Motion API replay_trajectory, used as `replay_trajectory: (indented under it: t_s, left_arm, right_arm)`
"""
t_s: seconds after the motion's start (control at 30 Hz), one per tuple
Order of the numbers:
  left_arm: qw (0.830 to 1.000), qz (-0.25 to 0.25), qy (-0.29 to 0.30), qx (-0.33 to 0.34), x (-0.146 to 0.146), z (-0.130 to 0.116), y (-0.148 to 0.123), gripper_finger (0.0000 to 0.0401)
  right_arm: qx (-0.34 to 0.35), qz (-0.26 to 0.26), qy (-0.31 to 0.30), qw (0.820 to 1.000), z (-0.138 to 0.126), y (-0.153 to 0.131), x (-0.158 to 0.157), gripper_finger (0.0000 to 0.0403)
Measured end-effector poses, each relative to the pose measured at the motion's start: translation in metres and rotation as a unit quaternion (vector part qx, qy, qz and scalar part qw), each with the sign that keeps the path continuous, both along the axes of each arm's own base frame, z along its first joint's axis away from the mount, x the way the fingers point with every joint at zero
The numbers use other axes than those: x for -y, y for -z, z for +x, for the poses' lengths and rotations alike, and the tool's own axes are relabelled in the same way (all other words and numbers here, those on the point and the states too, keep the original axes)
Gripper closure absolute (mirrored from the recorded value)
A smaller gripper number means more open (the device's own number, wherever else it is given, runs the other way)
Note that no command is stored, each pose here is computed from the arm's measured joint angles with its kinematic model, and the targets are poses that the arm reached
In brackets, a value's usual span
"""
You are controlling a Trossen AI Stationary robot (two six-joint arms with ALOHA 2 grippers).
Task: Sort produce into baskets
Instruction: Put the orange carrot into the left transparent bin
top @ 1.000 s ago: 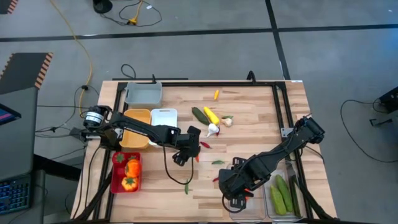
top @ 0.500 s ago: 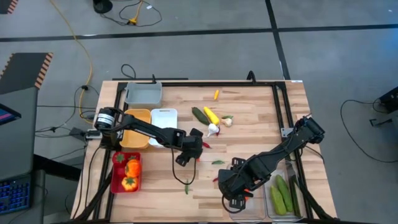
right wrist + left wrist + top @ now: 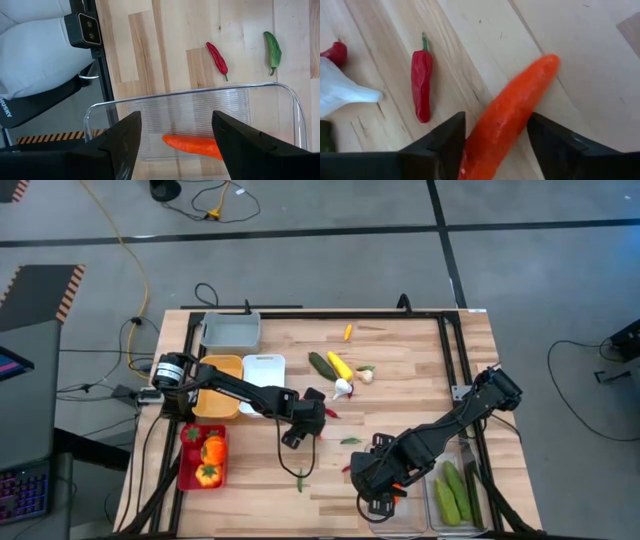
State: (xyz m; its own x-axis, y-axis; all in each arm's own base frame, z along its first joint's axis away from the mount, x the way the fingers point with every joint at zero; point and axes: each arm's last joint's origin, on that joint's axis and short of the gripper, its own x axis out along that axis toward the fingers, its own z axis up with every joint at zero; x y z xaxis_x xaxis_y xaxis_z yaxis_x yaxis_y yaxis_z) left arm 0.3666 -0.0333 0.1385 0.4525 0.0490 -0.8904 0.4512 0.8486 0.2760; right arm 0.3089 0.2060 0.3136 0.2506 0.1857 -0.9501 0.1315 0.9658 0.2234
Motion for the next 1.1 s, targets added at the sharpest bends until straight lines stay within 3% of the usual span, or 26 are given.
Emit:
replay_trajectory:
  t_s: [0.37,0.5,0.63,0.77,1.1]
  left_arm:
    - [0.999,-0.016,-0.043,0.014,-0.001,0.002,0.0,0.0313]
    - [0.998,-0.021,-0.05,0.014,0.0,0.002,-0.001,0.0329]
    - [0.998,-0.027,-0.057,0.017,0.001,0.002,-0.007,0.0328]
    - [0.996,-0.052,-0.058,0.034,0.004,0.011,-0.025,0.0325]
    - [0.986,-0.106,-0.019,0.13,0.032,0.045,-0.1,0.0325]
  right_arm:
    - [-0.006,-0.004,0.0,1.0,-0.001,0.0,0.001,0.0132]
    - [-0.028,-0.021,0.0,0.999,-0.005,0.002,0.004,0.0132]
    - [-0.053,-0.07,0.009,0.996,-0.012,0.002,0.012,0.0132]
    - [-0.044,-0.121,0.022,0.991,-0.026,-0.013,0.027,0.0132]
    - [0.109,-0.175,0.074,0.976,-0.065,-0.076,0.068,0.0132]
